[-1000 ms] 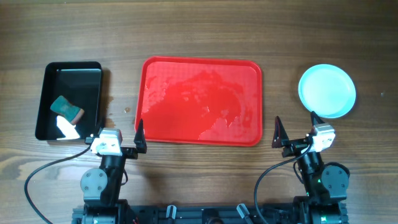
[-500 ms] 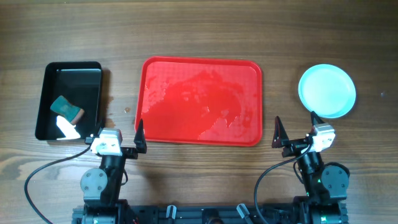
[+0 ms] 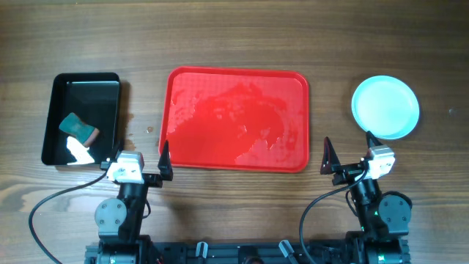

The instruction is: Clean dirty plates on tray and stack at the side

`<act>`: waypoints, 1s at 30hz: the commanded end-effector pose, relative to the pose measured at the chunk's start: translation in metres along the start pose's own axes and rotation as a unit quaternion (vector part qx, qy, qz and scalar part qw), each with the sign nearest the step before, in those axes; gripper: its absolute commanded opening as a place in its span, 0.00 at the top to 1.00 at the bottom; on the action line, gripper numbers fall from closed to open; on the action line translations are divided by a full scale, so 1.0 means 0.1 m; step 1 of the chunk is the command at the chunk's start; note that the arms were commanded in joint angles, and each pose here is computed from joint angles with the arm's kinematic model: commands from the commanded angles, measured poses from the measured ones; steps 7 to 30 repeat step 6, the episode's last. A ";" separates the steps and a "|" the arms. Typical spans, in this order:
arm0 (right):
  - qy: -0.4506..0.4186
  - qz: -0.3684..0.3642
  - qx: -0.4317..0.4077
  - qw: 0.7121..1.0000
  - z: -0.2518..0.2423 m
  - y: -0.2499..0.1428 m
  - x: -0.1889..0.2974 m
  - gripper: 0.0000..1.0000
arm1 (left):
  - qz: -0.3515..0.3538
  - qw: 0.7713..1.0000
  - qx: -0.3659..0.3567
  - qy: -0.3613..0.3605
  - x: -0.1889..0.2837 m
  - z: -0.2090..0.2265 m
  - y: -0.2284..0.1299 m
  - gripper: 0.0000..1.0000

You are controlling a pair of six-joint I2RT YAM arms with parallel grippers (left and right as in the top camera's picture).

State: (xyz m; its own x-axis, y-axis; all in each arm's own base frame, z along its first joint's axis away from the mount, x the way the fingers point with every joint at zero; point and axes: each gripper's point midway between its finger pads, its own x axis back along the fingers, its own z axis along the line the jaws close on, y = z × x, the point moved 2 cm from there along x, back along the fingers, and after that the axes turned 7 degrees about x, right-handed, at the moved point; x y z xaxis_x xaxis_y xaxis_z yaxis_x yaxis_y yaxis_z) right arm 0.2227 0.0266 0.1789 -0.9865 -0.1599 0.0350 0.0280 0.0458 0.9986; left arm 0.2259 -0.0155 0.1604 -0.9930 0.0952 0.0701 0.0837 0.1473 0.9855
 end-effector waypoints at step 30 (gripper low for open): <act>-0.012 -0.002 0.007 1.000 -0.04 -0.03 0.00 0.00 | 0.002 1.000 -0.008 -0.012 0.00 -0.04 -0.02 0.00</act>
